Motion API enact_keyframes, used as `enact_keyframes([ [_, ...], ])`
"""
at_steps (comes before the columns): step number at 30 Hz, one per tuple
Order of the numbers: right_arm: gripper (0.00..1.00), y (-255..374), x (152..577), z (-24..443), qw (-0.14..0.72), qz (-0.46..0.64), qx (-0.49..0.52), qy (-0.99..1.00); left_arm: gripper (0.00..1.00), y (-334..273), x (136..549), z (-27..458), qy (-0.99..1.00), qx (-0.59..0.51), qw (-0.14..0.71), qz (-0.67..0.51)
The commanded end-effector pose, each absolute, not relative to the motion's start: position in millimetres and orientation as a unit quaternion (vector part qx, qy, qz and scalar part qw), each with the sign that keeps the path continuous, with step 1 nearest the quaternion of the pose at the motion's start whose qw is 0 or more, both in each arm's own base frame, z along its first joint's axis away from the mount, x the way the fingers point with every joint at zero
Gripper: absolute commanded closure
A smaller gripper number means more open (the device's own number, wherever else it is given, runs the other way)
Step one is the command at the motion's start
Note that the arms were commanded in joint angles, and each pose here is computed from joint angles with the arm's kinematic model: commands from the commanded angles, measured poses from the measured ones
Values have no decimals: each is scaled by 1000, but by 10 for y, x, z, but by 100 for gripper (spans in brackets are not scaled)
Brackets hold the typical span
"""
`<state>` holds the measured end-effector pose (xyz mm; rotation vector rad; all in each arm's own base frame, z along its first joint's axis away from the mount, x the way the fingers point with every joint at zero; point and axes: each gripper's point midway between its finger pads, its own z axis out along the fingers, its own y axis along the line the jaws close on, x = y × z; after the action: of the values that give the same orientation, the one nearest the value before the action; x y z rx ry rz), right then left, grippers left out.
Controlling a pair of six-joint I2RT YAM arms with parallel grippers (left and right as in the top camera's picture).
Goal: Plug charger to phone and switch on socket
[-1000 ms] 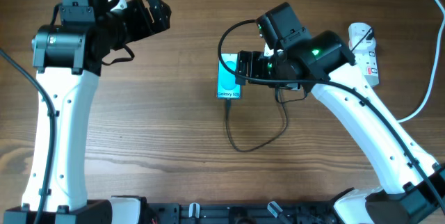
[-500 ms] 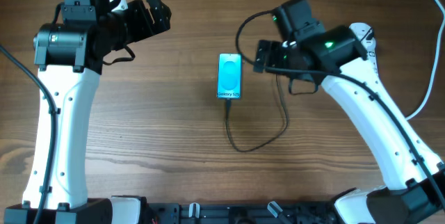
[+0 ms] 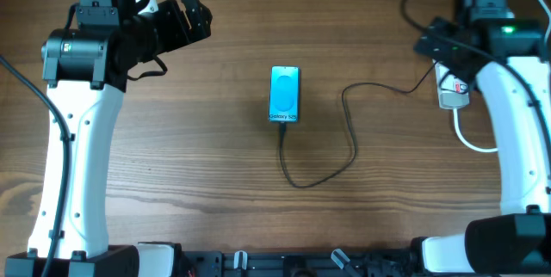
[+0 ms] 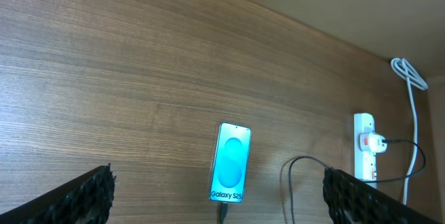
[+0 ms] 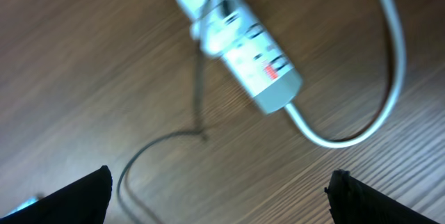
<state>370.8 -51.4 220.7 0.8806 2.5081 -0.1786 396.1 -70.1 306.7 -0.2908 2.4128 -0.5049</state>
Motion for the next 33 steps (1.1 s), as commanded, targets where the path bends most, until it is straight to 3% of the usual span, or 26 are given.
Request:
enact_keyframes([
  [1,0,-848,3754,2300,260,-77,363,891,0,-664,3976,3030,920,-120,320,-190],
  [13,0,-1926,3876,1589,211,-106,485,842,0,-664,3975,3029,920,-120,320,-190],
  [18,0,-2030,4059,1407,214,-49,440,871,0,-664,3975,3029,920,-120,320,-190],
  [33,0,-2125,4062,527,127,-65,424,894,0,-664,3975,3029,920,-120,320,-190],
])
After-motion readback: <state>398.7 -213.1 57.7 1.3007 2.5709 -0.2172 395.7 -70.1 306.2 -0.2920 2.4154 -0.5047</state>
